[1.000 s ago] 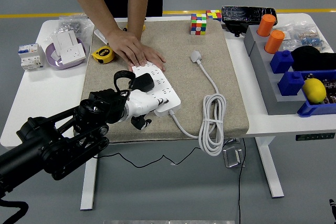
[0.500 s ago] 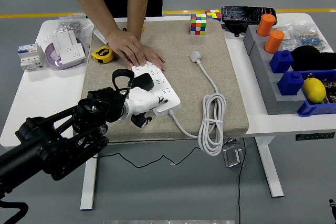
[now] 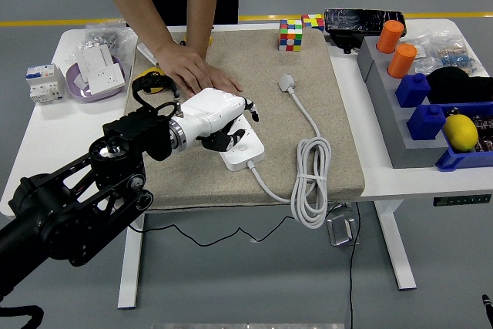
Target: Pick up the plug,place it near the board,insert it into the board,press the button
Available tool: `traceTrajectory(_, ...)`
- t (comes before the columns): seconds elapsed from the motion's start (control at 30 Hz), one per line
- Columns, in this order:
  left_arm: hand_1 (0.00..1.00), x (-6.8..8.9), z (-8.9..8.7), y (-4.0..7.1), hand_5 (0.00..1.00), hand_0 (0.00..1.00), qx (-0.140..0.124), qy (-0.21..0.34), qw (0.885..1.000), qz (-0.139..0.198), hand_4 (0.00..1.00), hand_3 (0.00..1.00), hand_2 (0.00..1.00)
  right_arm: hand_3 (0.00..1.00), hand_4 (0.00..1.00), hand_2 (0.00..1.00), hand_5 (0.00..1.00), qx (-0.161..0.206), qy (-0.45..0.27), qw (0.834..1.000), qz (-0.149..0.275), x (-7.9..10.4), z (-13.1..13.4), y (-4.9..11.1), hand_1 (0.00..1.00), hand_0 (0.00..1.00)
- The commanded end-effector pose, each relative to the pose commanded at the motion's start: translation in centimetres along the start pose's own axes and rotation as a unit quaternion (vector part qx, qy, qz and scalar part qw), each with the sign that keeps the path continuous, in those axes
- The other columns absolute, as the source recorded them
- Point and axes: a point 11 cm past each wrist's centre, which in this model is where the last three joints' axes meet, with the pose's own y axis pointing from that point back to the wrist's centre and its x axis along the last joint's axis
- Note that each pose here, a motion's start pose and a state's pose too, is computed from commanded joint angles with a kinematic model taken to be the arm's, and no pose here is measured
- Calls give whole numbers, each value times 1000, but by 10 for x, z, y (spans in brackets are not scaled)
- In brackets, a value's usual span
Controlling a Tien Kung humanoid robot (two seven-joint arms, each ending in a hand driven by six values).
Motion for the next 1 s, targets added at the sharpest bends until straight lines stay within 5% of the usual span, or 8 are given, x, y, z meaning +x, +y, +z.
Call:
traceTrajectory(0.17,417,15,-3,13,318,383,-25,138,989,44,911,527,437,848,998,830,998,-2,0,1000,-1,0,2,0,885,949)
traceTrajectory(0.2,780,17,-5,15,615,750,-28,164,985,52,998,651,741,848,998,830,998,-2,-1,1000,-1,-1,2,0,885,949)
traceTrajectory(0.37,780,28,-16,25,615,750,-40,299,949,88,998,651,741,848,998,830,998,-1,-3,1000,-1,-1,0,0,885,949)
traceTrajectory(0.4,998,32,-19,27,819,983,-41,323,940,100,998,967,984,847,998,830,998,-1,-4,1000,-2,-2,0,1,885,948)
traceTrajectory(0.57,998,36,-39,33,819,983,-44,437,890,118,998,967,984,847,998,830,998,0,-6,1000,-4,-4,-2,1,885,948)
traceTrajectory(0.6,998,35,-42,34,925,998,-44,457,880,119,998,998,998,847,998,829,998,1,-6,1000,-4,-4,-2,1,885,948)
traceTrajectory(0.97,998,33,-60,44,921,998,-69,659,735,140,998,998,998,847,998,829,998,0,-8,1000,-4,-4,-2,1,885,946)
traceTrajectory(1.0,998,33,-59,44,821,998,-74,672,723,138,998,998,984,848,998,829,998,0,-8,1000,-4,-4,-2,1,885,944)
